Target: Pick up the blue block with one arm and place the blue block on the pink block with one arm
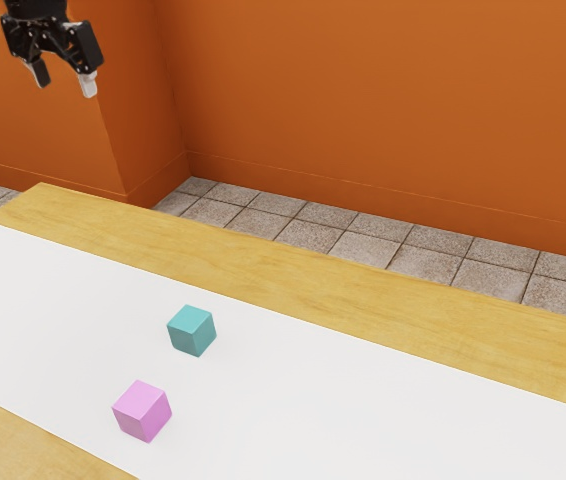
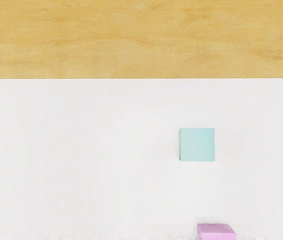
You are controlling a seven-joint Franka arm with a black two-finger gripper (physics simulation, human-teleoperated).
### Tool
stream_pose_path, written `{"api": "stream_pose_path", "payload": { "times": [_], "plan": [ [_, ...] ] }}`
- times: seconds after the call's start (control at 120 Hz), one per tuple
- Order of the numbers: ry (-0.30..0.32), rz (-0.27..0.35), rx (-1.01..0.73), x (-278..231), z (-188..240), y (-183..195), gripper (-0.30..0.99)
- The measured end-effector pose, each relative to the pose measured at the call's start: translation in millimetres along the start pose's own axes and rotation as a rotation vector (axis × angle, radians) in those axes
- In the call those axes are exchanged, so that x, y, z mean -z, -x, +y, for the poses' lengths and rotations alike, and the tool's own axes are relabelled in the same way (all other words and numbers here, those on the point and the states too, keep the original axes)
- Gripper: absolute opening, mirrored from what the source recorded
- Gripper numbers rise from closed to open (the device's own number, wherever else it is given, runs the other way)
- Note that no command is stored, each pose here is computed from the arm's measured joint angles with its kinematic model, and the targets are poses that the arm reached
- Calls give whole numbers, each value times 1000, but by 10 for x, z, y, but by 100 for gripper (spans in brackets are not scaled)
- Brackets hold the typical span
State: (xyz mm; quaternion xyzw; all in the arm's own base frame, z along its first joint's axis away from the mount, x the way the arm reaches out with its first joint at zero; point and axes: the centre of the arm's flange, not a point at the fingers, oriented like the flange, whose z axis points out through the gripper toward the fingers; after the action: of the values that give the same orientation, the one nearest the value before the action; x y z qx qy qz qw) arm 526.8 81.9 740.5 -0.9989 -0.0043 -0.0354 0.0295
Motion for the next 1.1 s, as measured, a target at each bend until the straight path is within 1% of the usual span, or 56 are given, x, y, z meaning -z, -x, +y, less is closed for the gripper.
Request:
{"api": "stream_pose_path", "payload": {
  "times": [0.083, 0.208, 0.25, 0.283, 0.325, 0.375, 0.417, 0.467, 0.5, 0.542, 0.583, 0.675, 0.725, 0.767, 0.808, 0.867, 0.967, 1.05, 1.1],
  "plan": [
    [-4, -12, 13, -54, -18, -26, 69],
    [-22, -20, 59, -58, -197, 15, 69],
    [-22, -42, 71, -137, -241, 50, 69],
    [-18, -71, 74, -247, -253, 109, 69],
    [-6, -113, 61, -516, -246, 214, 69],
    [20, -131, 8, -875, -175, 306, 69],
    [44, -119, -83, -1090, 46, 284, 69],
    [58, -116, -207, -1299, 385, 234, 69],
    [64, -116, -267, -1375, 520, 215, 69],
    [58, -113, -323, -1428, 572, 195, 69],
    [36, -108, -402, -1520, 639, 126, 69],
    [29, -121, -608, -1949, 908, -131, 69],
    [66, -118, -704, -2264, 1058, -225, 69],
    [93, -99, -771, -2424, 1142, -256, 69],
    [105, -70, -822, -2477, 1144, -269, 69],
    [109, -39, -873, -2492, 1048, -173, 69],
    [121, -15, -953, -2722, 867, -138, 69],
    [144, -4, -1004, -3017, 696, -199, 69],
    [146, 9, -1027, -3126, 557, -228, 69]
  ]
}}
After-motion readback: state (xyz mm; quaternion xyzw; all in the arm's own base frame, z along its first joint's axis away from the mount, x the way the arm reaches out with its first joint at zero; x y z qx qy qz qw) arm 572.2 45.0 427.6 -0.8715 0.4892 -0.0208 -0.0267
